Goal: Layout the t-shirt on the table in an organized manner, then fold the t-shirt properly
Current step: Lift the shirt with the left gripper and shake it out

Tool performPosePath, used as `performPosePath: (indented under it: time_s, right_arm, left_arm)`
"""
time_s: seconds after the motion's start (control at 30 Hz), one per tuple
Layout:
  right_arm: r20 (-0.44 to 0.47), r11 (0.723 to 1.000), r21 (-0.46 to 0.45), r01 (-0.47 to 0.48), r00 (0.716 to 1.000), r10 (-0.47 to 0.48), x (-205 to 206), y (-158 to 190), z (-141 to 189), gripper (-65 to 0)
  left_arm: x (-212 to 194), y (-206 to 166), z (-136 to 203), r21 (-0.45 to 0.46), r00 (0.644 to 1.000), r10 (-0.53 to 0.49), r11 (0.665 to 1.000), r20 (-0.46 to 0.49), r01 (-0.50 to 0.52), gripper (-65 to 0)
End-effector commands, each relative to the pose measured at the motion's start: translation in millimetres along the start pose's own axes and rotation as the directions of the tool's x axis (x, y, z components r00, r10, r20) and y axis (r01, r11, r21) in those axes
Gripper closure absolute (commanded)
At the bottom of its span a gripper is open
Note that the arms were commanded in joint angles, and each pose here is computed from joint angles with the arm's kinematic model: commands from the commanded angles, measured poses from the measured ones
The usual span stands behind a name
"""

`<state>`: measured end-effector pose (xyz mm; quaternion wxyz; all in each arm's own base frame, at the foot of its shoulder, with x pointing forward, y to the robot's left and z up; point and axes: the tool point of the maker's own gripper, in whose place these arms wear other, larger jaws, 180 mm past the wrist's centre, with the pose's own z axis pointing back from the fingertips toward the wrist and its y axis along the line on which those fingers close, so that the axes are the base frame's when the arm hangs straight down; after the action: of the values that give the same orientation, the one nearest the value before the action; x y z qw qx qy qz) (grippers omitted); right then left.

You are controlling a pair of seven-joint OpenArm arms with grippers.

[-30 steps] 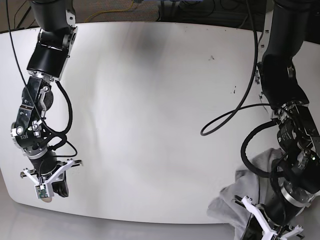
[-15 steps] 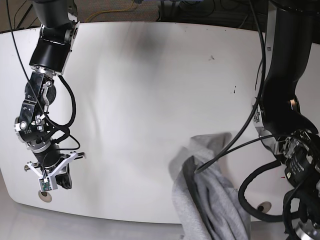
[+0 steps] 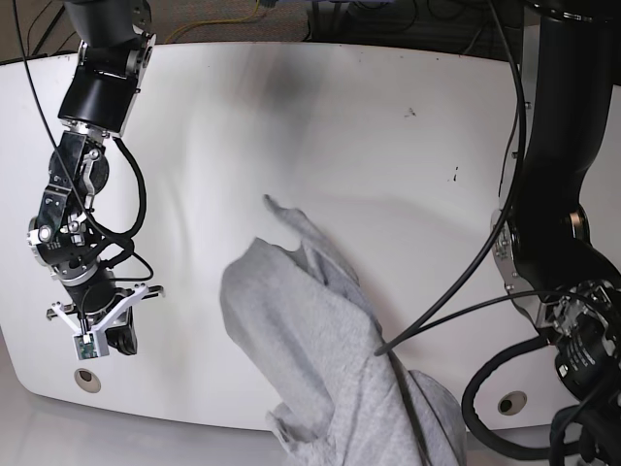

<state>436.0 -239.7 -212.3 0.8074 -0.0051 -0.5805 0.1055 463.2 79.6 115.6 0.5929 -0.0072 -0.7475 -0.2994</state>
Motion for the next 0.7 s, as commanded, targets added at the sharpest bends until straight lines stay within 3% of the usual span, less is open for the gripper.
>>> performPosePath:
  time_s: [0.0, 0.2, 0.4, 0.53, 0.6, 0.67]
  right_arm:
    - [0.058, 1.0, -0.029, -0.008, 0.998, 0.01, 19.9, -12.4, 4.7, -0.2]
    - [0.037, 1.0, -0.019, 0.003, 0.999, -0.002, 7.3, -6.9, 5.0, -0.2]
    - [0.016, 1.0, -0.011, 0.007, 1.0, -0.007, -6.4, -3.1, 6.8, -0.2]
    - [0.018, 1.0, -0.007, 0.009, 1.0, -0.009, -13.5, -0.8, 8.6, -0.2]
    - [0.011, 1.0, -0.005, 0.011, 1.0, -0.011, -18.8, 0.5, 9.6, -0.2]
    - [-0.001, 1.0, -0.002, 0.013, 1.0, -0.013, -24.8, 2.3, 10.7, -0.2]
  left_arm:
    - [-18.8, -13.1, 2.6, -0.018, 1.0, 0.015, 1.0, -0.012, -0.015, -0.1]
    - [-103.3, -44.2, 22.9, -0.044, 0.985, 0.047, 0.998, -0.166, -0.055, -0.3]
    - [-191.0, -91.3, 47.6, -0.096, 0.939, 0.127, 0.981, -0.319, -0.166, -0.4]
    - [-228.2, -119.3, 65.2, -0.117, 0.908, 0.17, 0.966, -0.382, -0.231, -1.0]
    - [-244.2, -129.0, 74.9, -0.121, 0.891, 0.182, 0.96, -0.417, -0.253, -4.3]
    - [-259.1, -135.3, 85.3, -0.123, 0.873, 0.182, 0.957, -0.453, -0.263, -12.1]
